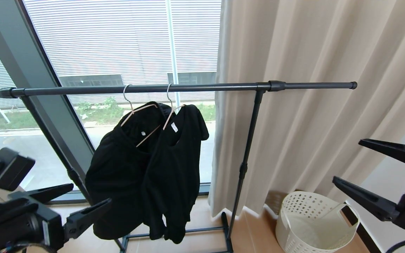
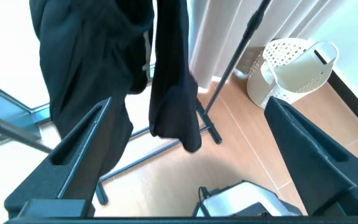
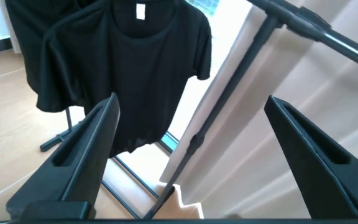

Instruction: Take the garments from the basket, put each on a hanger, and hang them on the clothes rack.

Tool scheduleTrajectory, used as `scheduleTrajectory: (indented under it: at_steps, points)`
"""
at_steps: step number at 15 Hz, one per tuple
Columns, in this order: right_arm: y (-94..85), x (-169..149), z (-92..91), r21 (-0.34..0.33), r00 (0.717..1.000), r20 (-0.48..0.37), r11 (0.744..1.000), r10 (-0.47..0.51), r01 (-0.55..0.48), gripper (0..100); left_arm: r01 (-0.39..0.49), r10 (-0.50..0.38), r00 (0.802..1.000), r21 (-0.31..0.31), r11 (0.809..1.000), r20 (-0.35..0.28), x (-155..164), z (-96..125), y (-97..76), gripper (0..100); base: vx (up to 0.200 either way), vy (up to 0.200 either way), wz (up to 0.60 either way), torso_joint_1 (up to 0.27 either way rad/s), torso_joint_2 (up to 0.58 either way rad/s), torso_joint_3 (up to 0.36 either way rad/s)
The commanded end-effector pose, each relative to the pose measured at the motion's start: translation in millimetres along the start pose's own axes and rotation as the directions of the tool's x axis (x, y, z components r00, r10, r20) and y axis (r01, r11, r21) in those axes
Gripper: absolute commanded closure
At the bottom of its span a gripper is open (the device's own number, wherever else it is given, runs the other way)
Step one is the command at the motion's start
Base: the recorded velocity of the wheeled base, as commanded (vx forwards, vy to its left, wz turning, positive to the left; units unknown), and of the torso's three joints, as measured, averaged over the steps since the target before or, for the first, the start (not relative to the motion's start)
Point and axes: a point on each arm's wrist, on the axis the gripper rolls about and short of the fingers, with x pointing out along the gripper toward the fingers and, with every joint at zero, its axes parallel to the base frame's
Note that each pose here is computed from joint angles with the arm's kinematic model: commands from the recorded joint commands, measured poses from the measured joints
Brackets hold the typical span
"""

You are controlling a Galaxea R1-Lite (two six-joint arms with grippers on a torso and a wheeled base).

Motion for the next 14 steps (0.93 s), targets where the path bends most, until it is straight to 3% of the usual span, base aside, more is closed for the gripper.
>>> scheduleTrajectory:
  at_steps: [1,3,6,12,14]
  points:
    - [16.2,-29.1,-11.5,-0.013,0.999,0.021,0.999,-0.041,0.041,0,-0.008,0.008,0.999,-0.022,1.000,0.033,-22.7,-23.9,-1.7,0,0.000,0.000,0.00,0.000,0.00,0.000]
    - [36.7,-50.8,-44.1,0.013,0.999,-0.037,1.000,-0.026,0.026,0,-0.006,0.010,0.999,-0.079,0.997,0.047,-33.9,-40.2,-3.0,0,0.000,0.000,0.00,0.000,0.00,0.000]
    - [57.1,-76.2,-73.6,0.085,0.988,-0.152,0.996,-0.012,0.025,0,-0.002,0.005,0.999,-0.083,0.997,0.036,-43.4,-65.6,-4.8,0,0.000,0.000,0.00,0.000,0.00,0.000]
    - [86.8,-119.1,-101.7,0.107,0.989,-0.142,0.993,-0.040,0.056,0,-0.003,0.005,1.000,-0.086,0.996,0.030,-49.8,-86.0,-5.8,0,0.000,0.000,0.00,0.000,0.00,0.000]
    - [90.8,-129.0,-103.7,0.072,0.974,-0.073,0.973,-0.213,0.218,0,-0.003,0.005,1.000,-0.084,0.996,0.025,-50.9,-91.3,-6.0,0,0.000,0.000,0.00,0.000,0.00,0.000]
